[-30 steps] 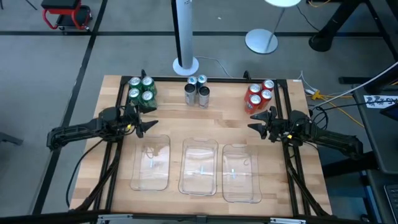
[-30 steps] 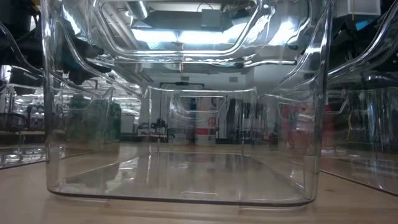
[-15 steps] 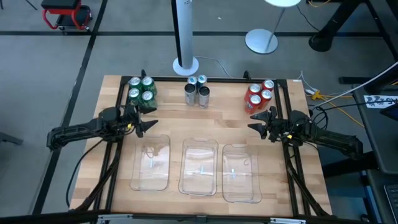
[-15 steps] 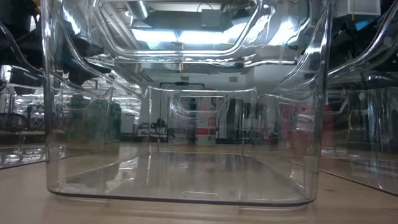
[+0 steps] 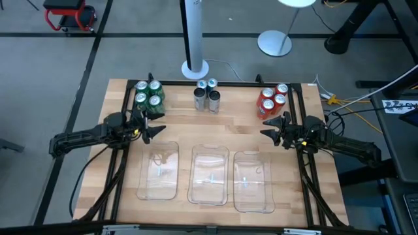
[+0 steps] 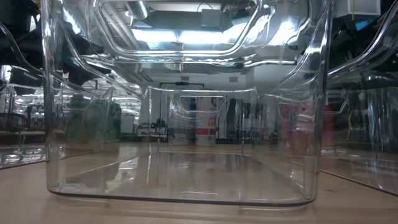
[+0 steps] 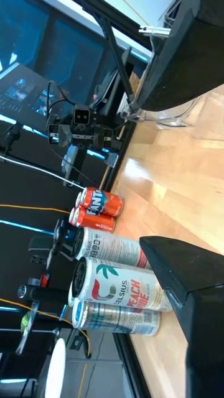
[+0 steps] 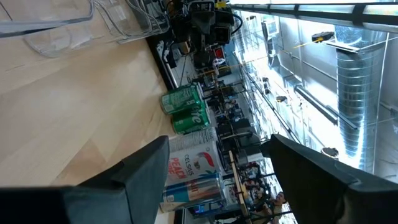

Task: Sort soda cans
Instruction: Put the bottom right green soda can into the left transparent bin

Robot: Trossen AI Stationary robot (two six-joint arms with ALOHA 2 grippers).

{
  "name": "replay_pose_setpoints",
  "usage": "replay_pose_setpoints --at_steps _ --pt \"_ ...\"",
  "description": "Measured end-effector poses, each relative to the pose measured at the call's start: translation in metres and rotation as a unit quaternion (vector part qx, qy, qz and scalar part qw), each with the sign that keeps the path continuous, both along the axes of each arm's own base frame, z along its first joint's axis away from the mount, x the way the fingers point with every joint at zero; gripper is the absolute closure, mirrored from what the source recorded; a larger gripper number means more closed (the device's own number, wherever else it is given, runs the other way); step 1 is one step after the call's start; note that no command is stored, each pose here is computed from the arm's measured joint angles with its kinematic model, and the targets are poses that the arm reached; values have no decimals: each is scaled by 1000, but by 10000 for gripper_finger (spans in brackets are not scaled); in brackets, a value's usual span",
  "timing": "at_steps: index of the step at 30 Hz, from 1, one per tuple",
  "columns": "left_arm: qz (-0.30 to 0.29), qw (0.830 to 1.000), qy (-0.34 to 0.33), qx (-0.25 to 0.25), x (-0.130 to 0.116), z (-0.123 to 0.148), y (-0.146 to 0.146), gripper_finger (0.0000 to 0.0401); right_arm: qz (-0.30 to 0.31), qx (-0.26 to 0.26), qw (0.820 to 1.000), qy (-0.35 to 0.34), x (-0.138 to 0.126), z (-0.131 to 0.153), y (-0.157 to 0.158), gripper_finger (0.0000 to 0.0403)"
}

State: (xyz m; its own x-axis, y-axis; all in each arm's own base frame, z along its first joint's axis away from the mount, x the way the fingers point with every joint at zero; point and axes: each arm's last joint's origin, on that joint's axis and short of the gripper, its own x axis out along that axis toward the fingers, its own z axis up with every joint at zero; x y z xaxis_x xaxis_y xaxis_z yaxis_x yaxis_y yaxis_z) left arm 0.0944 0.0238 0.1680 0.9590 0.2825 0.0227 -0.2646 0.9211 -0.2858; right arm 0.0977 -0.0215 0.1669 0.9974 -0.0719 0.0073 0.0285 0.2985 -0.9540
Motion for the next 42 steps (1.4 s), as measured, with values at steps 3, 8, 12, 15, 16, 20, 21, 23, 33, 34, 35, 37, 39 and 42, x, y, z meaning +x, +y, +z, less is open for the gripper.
replay_pose_setpoints --at_steps 3,8,12,15,16,20,21,23,33,34,35,37,39,42 --pt "0 1000 2 6 0 0 0 68 -5 0 1000 1 0 0 0 125" --pt "5 1000 5 19 0 0 0 68 -5 0 1000 0 0 0 0 125" --pt "34 999 9 28 -1 1 2 68 -5 0 1000 0 0 0 0 125" --pt "77 997 12 27 -2 5 4 68 -15 0 1000 1 0 0 -1 125" --pt "86 996 9 25 -3 8 4 68 -19 0 1000 1 0 0 -1 125" --pt "117 993 23 -1 -4 16 6 68 -36 0 999 -1 0 1 -2 125" --pt "128 991 37 -8 -4 17 7 68 -43 -1 999 -2 -1 2 -2 125" --pt "153 986 61 -22 -4 21 8 68 -54 -1 999 -3 -1 3 -3 125" --pt "219 969 107 -34 8 68 14 68 -55 -12 998 -4 -1 3 -3 125" --pt "226 967 110 -27 10 74 15 68 -55 -12 998 -4 -1 3 -3 125" --pt "232 966 112 -21 12 81 16 68 -55 -12 998 -4 -1 3 -3 125" --pt "236 964 120 -11 17 92 18 68 -55 -11 998 -3 -1 3 -3 125" --pt "244 960 135 -9 22 101 22 68 -55 -10 998 -1 -1 3 -3 125" --pt "260 950 173 -19 26 111 28 68 -55 -9 998 5 -1 2 -3 125"
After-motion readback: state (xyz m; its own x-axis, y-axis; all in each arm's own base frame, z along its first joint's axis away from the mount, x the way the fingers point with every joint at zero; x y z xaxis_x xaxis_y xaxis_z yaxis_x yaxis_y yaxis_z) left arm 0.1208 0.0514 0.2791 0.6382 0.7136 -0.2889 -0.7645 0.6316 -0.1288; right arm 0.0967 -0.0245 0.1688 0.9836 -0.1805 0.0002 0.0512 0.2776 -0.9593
